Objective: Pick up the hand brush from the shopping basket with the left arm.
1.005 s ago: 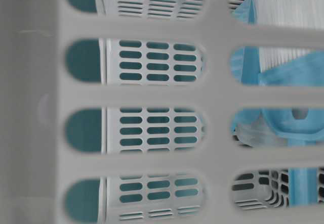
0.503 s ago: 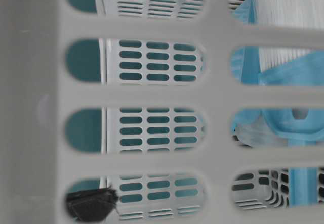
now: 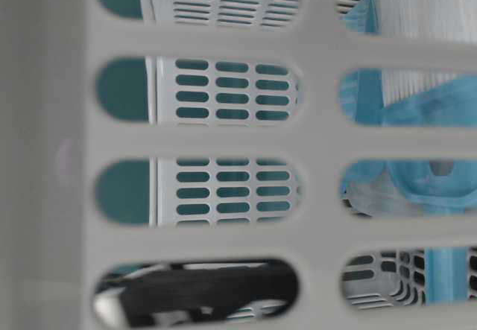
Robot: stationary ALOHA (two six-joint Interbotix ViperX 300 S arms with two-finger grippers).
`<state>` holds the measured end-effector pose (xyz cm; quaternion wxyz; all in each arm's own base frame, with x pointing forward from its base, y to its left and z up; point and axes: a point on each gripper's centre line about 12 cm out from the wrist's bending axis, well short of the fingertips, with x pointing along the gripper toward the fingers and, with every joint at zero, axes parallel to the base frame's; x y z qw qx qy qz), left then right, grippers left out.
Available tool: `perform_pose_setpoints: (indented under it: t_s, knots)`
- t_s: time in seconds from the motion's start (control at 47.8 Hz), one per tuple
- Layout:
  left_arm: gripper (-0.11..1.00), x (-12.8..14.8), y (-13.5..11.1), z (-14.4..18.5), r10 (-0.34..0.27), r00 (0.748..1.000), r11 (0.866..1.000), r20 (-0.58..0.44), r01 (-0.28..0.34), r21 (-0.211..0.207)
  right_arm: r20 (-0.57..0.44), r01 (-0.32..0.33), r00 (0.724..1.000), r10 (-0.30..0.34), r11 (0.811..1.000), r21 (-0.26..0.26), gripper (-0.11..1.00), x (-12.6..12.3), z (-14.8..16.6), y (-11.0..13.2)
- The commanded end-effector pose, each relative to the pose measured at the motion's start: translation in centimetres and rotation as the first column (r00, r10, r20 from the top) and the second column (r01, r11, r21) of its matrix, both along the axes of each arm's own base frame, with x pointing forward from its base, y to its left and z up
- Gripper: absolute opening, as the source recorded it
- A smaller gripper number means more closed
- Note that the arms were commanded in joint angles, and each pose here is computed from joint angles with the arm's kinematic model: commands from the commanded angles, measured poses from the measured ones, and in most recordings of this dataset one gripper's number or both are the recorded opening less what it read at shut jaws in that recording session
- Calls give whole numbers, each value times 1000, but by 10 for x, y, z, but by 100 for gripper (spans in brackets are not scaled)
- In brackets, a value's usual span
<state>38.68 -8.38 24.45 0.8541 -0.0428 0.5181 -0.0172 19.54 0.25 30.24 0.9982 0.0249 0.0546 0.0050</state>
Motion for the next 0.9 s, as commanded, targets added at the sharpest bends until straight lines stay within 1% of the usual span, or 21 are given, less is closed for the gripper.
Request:
perform_pose_setpoints:
  t_s: [0.0, 0.335, 0.524, 0.67, 0.88]
  knots:
    - [90, 6, -4, -6, -4, 1000, 1000, -10, 5, 3, 17, -3, 1000, 3, 1000, 3, 76, 1, 7, 1]
    - [90, 10, -4, -57, -4, 991, 999, -134, 8, 32, 9, -3, 1000, 3, 1000, 3, 75, 1, 3, 1]
    - [90, 10, 1, -86, 8, 983, 999, -185, 0, 45, 6, -3, 1000, 3, 1000, 5, 75, 1, 2, 1]
    - [90, 14, 5, -95, 13, 983, 999, -184, -5, 45, 3, -3, 1000, 3, 1000, 5, 75, 1, 1, 1]
    - [90, 14, 6, -98, 17, 982, 999, -190, -8, 47, -2, -2, 1000, 2, 1000, 5, 75, 0, -3, 1]
